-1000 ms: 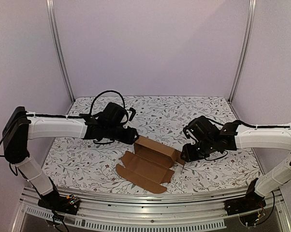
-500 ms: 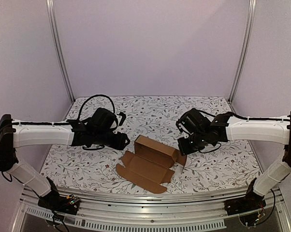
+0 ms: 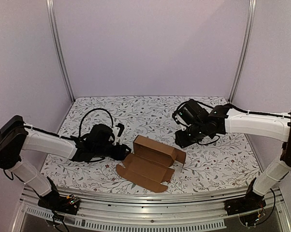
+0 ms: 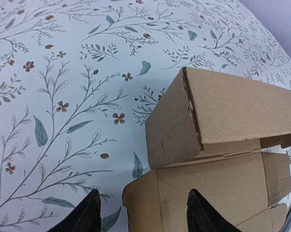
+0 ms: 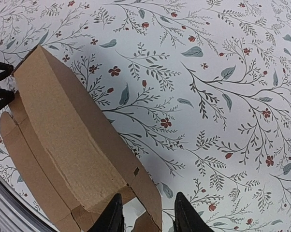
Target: Fold the paper box
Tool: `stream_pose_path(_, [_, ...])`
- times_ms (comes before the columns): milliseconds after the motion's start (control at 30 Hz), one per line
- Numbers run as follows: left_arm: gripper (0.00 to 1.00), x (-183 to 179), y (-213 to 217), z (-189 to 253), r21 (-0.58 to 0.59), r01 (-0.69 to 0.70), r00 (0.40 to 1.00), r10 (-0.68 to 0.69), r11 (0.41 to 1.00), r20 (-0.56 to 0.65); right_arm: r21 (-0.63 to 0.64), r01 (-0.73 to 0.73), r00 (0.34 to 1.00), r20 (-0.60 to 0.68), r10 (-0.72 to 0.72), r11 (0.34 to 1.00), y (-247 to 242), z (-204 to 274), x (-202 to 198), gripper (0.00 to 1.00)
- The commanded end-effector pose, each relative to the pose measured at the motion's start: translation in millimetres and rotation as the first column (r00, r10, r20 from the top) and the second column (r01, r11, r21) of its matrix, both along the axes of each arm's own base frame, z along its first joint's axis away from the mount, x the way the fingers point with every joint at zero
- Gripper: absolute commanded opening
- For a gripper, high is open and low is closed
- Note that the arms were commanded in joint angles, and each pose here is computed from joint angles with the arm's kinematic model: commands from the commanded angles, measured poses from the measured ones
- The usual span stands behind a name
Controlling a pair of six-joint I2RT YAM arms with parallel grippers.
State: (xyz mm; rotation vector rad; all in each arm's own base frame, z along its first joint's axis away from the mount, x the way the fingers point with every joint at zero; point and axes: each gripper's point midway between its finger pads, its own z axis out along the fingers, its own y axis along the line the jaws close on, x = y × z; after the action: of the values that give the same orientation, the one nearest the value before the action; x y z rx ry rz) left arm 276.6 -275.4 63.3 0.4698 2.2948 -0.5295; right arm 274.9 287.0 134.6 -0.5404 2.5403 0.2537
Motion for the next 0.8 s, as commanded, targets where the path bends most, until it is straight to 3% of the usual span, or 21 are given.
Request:
stream_pose_path(0, [0.58, 15, -30, 18, -0.108, 0.045, 0.991, -0.031, 0.993, 0.131, 0.024, 0.012, 0.999, 0.032, -0.013, 1.000, -10, 27, -2, 0.36])
stream_pose_path(200, [0.53, 24, -55, 8, -0.088, 0.088, 0.981, -0.072, 0.992, 0.179, 0.056, 0.032, 0.998, 0.050, -0.035, 0.998, -19, 43, -8, 0.39])
stream_pose_path(767, [0.35, 40, -62, -8, -0.041, 0.035, 0.977, -0.025, 0.999, 0.211, 0.064, 0.050, 0.996, 0.066, -0.055, 0.997, -27, 50, -11, 0.40])
